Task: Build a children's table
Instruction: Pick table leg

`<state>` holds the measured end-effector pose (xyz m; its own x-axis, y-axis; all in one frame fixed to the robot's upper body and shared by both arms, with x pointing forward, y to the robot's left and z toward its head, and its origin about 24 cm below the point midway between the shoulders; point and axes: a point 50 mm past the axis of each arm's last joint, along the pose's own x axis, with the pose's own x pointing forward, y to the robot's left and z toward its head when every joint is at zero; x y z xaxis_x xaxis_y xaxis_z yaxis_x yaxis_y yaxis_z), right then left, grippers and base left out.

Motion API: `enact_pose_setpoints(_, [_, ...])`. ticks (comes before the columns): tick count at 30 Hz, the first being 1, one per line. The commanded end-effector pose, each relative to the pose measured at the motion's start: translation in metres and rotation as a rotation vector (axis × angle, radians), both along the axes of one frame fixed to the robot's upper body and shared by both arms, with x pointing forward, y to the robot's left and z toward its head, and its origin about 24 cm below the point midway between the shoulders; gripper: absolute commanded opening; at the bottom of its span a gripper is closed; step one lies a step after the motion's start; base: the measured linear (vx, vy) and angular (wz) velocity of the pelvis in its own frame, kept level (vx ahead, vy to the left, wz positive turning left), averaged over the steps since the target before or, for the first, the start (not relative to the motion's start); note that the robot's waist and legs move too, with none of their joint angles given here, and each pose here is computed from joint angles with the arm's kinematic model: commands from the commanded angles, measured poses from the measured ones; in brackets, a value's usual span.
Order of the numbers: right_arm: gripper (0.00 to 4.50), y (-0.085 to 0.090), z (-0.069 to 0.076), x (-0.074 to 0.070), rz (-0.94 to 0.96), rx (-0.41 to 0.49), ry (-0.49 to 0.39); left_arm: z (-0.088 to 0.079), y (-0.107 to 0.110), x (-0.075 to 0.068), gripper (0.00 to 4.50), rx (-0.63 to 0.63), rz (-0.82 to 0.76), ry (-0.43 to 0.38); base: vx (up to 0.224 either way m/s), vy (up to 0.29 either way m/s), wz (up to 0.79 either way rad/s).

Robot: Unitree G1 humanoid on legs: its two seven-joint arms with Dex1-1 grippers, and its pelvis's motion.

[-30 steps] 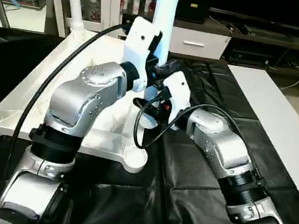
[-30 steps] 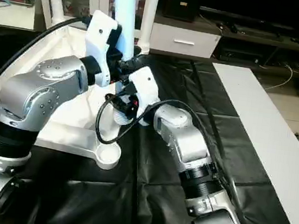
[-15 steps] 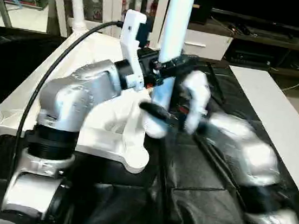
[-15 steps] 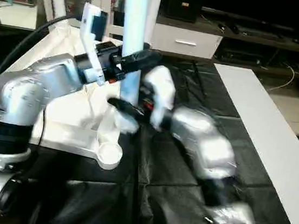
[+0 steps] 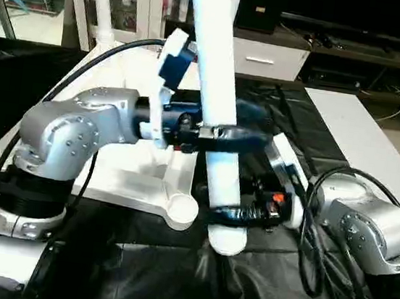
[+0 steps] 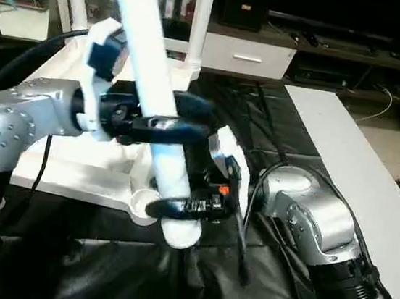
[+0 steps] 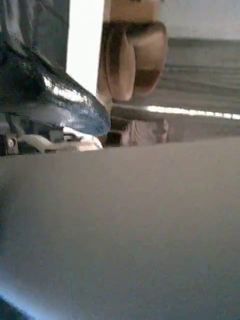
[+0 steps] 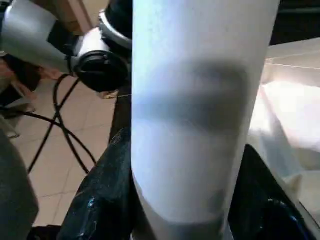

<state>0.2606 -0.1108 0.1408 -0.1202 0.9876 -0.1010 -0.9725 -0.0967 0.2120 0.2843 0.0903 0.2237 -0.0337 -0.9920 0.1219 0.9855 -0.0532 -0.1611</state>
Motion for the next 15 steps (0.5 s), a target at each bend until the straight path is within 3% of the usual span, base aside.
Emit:
enact_pose_setpoints(1, [1.86, 0.001, 0.008, -0.007, 0.074, 0.017, -0.028, 0.003, 0.011, 0.010, 2.81, -0.021, 0.089, 0.010, 0.000, 0.000, 0.00])
enact_pose_setpoints(14, [1.86, 0.005, 0.007, -0.003, 0.044, 0.009, -0.069, 0.003, 0.012, 0.021, 1.88, -0.050, 0.184, 0.045, 0.000, 0.000, 0.00])
enact_pose_setpoints(15, [2.42, 0.006, 0.007, 0.001, 0.004, 0.001, -0.102, 0.004, 0.012, 0.021, 1.86, -0.054, 0.190, 0.044, 0.000, 0.000, 0.00])
